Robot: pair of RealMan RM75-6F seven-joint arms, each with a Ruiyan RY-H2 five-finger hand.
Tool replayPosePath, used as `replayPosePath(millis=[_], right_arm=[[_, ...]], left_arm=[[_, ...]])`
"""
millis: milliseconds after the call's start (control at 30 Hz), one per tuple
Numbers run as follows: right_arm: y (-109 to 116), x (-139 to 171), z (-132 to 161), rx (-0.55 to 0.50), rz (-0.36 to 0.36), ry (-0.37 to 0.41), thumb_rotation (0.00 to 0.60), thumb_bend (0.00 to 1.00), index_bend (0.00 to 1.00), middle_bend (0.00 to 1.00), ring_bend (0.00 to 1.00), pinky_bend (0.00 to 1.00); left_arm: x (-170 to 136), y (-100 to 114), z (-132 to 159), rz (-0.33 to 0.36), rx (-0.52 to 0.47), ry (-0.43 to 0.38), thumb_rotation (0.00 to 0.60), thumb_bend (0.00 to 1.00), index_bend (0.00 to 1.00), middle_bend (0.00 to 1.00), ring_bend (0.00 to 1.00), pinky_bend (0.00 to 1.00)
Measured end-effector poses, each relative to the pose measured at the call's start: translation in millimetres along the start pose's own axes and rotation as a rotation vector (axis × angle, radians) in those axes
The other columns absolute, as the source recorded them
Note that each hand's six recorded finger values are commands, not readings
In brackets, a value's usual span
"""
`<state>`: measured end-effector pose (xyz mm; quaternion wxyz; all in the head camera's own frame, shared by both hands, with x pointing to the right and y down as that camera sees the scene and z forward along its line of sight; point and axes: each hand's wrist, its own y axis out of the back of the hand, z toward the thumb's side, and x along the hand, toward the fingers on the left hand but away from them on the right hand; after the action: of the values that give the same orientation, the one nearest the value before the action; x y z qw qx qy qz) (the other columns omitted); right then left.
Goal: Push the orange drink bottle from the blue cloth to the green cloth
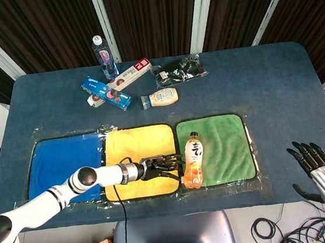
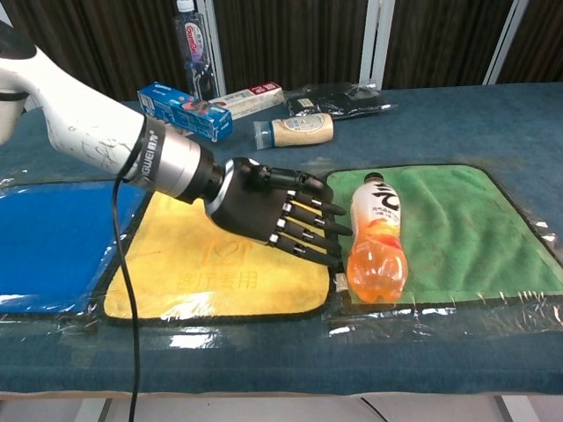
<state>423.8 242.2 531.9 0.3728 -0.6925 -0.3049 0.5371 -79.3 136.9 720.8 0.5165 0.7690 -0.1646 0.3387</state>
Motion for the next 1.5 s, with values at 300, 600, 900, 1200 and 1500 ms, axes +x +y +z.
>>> replayPosePath(millis=[300,600,900,1200,1500], right_arm=[[1.7,0.9,-1.7,-0.006,-0.007,-0.004,0.600,0.24,0.00,0.00,0.00,0.00],[1.1,-0.2,-1.5,-0.007,-0.003,-0.003,0.600,0.24,0.00,0.00,0.00,0.00],[3.9,1.9,-2.6,-0.015,-0.011,-0.001,0.600,0.24,0.00,0.00,0.00,0.00],[4.5,3.8,-2.5,-0.017,-0.012,0.006,0.600,0.24,0.00,0.00,0.00,0.00],[7.8,5.6,-4.5,-0.029,-0.021,0.003,0.600,0.24,0.00,0.00,0.00,0.00]], left_arm=[[8.5,-18.5,-2.2,-0.061,-0.014,0.008,0.600,0.52,0.00,0.08,0.07,0.30],[15.2,-31.8,-1.2,-0.108,-0.058,-0.018,0.600,0.52,0.00,0.07,0.07,0.30],[21.4,-37.0,-5.6,-0.112,-0.020,-0.039,0.600,0.51,0.00,0.07,0.06,0.28],[22.4,-36.8,-9.9,-0.102,0.024,-0.029,0.600,0.51,0.00,0.07,0.05,0.25],[31.7,-52.2,-6.8,-0.177,-0.112,-0.076,0.600,0.52,0.00,0.05,0.03,0.24]])
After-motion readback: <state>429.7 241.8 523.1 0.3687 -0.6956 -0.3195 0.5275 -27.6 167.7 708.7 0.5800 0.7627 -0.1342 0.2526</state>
